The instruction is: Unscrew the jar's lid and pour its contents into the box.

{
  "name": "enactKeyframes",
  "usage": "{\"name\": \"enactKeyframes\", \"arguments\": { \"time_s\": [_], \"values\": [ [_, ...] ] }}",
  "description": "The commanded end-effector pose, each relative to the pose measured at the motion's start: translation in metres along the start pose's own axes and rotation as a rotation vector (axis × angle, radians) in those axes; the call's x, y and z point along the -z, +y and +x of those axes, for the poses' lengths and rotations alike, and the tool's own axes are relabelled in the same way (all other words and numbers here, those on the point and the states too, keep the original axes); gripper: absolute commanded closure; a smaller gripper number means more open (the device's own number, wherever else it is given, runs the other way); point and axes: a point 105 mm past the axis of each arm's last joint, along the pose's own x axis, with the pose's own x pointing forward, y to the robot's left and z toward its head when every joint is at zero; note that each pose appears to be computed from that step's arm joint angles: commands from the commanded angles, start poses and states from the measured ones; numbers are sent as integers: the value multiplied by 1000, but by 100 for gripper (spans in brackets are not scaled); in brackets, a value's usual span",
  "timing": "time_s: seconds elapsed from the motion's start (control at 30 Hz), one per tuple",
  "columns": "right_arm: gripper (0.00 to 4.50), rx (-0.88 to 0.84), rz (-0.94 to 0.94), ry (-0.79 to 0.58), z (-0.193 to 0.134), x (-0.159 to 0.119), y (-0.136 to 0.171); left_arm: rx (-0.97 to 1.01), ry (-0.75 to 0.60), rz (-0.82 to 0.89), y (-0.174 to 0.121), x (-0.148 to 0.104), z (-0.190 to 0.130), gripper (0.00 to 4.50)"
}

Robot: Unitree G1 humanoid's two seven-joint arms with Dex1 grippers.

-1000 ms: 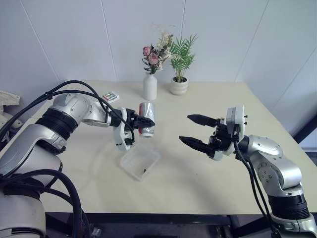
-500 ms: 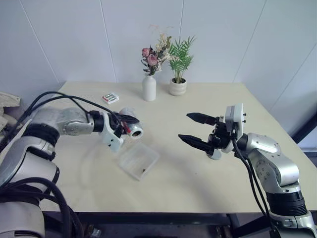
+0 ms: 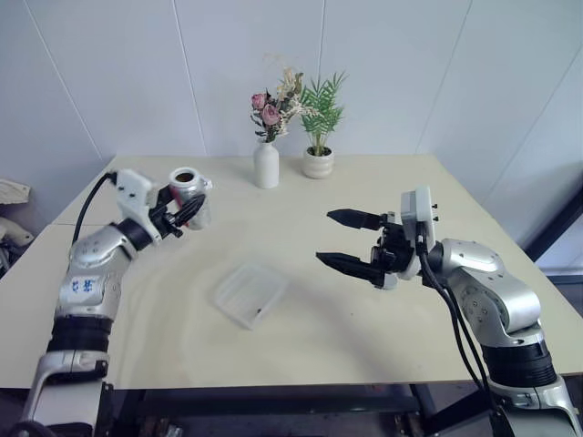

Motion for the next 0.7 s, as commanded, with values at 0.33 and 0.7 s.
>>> {"name": "enactKeyframes", "arguments": {
  "time_s": [0.33, 0.7],
  "values": [
    [5, -65, -77, 13, 20, -1, 5, -391, 2, 50, 84, 35, -55, 230],
    [5, -22, -68, 13, 14, -2, 8, -420, 99, 20, 86, 67, -55, 230]
  ]
}}
